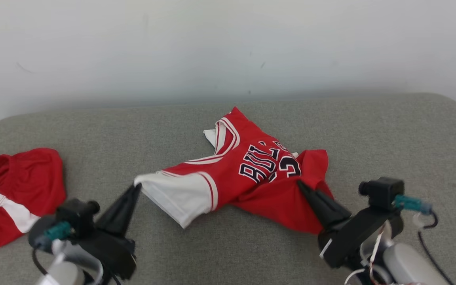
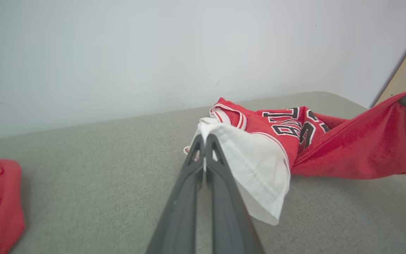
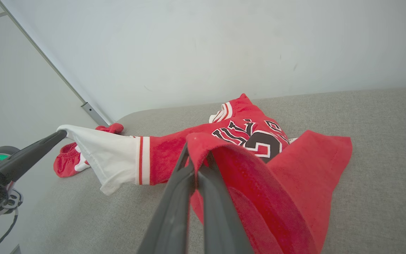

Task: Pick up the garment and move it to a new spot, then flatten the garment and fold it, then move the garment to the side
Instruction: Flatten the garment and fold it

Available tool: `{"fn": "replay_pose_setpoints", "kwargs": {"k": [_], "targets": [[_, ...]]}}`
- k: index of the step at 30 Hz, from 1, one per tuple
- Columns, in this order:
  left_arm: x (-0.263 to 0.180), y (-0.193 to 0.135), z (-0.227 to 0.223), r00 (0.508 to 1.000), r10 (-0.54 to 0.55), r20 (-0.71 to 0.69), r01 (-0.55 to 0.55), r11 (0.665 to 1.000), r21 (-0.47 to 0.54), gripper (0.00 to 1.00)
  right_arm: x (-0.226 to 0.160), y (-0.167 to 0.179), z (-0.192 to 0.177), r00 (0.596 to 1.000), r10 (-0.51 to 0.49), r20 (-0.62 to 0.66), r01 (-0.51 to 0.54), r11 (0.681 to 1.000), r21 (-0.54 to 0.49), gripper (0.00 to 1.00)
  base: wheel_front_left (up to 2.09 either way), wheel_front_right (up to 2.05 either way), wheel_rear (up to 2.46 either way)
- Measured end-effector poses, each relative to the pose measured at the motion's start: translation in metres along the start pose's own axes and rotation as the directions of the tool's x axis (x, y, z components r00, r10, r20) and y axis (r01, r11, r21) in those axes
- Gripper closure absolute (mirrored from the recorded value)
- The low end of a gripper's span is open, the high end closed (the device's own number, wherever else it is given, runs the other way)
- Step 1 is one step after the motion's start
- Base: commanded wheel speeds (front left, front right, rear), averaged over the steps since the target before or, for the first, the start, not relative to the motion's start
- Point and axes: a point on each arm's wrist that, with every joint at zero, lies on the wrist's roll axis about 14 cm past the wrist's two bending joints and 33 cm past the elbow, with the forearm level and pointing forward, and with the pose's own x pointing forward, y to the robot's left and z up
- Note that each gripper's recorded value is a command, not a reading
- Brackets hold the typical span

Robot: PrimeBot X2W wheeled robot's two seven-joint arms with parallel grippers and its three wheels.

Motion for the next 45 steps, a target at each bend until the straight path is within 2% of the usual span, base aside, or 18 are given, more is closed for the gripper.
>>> {"fn": "replay_pose_setpoints", "kwargs": {"k": [6,8,13,16,18,21,24,25,29,36,40,43,45], "targets": [[0.024,0.017,0.054,0.997,-0.052,0.061,0.046,0.994,0.104,1.0,0.016,-0.011,0.037,1.0,0.021,0.012,-0.021,0.997,-0.071,1.0,0.0,0.0,0.0],[0.034,0.025,0.071,0.995,-0.065,0.075,0.054,0.989,0.141,1.0,0.026,-0.013,0.054,0.999,0.033,0.037,-0.031,0.999,-0.045,1.0,0.0,0.0,0.0],[0.065,0.041,0.107,0.992,-0.084,0.095,0.064,0.979,0.195,1.0,0.05,-0.035,0.096,0.999,0.017,0.051,-0.006,0.979,-0.202,1.0,0.0,0.0,0.0],[0.086,0.043,0.126,0.986,-0.11,0.127,0.091,0.985,0.147,1.0,0.069,-0.041,0.115,0.998,0.019,0.061,-0.004,0.973,-0.23,1.0,0.0,0.0,0.0],[0.1,0.052,0.129,0.989,-0.112,0.094,0.091,0.976,0.199,1.0,0.083,-0.046,0.131,0.997,0.017,0.078,0.002,0.971,-0.238,1.0,0.0,0.0,0.0],[0.123,0.066,0.144,0.989,-0.093,0.118,0.08,0.99,0.113,1.0,0.103,-0.053,0.152,0.995,0.015,0.098,0.01,0.968,-0.251,1.0,0.0,0.0,0.0],[0.149,0.091,0.165,0.985,-0.033,0.169,0.041,0.998,-0.044,1.0,0.121,-0.065,0.173,0.994,-0.001,0.113,0.034,0.956,-0.292,1.0,0.0,0.0,0.0],[0.157,0.098,0.166,0.987,-0.02,0.16,0.03,0.997,-0.065,1.0,0.129,-0.066,0.18,0.992,0.004,0.124,0.031,0.959,-0.282,1.0,0.0,0.0,0.0],[0.193,0.114,0.179,0.99,0.004,0.142,0.003,0.999,-0.044,1.0,0.156,-0.08,0.205,0.989,-0.008,0.15,0.055,0.949,-0.312,1.0,0.0,0.0,0.0],[0.246,0.135,0.194,0.988,0.037,0.153,-0.032,0.999,-0.033,1.0,0.202,-0.103,0.234,0.98,-0.024,0.198,0.104,0.908,-0.407,1.0,0.0,0.0,0.0],[0.268,0.148,0.195,0.983,0.06,0.172,-0.059,0.998,-0.014,1.0,0.227,-0.116,0.239,0.976,-0.03,0.215,0.129,0.879,-0.459,1.0,0.0,0.0,0.0],[0.281,0.161,0.208,0.967,0.086,0.241,-0.086,0.996,-0.008,1.0,0.248,-0.129,0.241,0.972,-0.046,0.232,0.159,0.855,-0.493,1.0,0.0,0.0,0.0],[0.285,0.162,0.208,0.967,0.089,0.24,-0.09,0.996,-0.009,1.0,0.252,-0.133,0.243,0.97,-0.055,0.239,0.17,0.853,-0.494,1.0,0.0,0.0,0.0]]}}
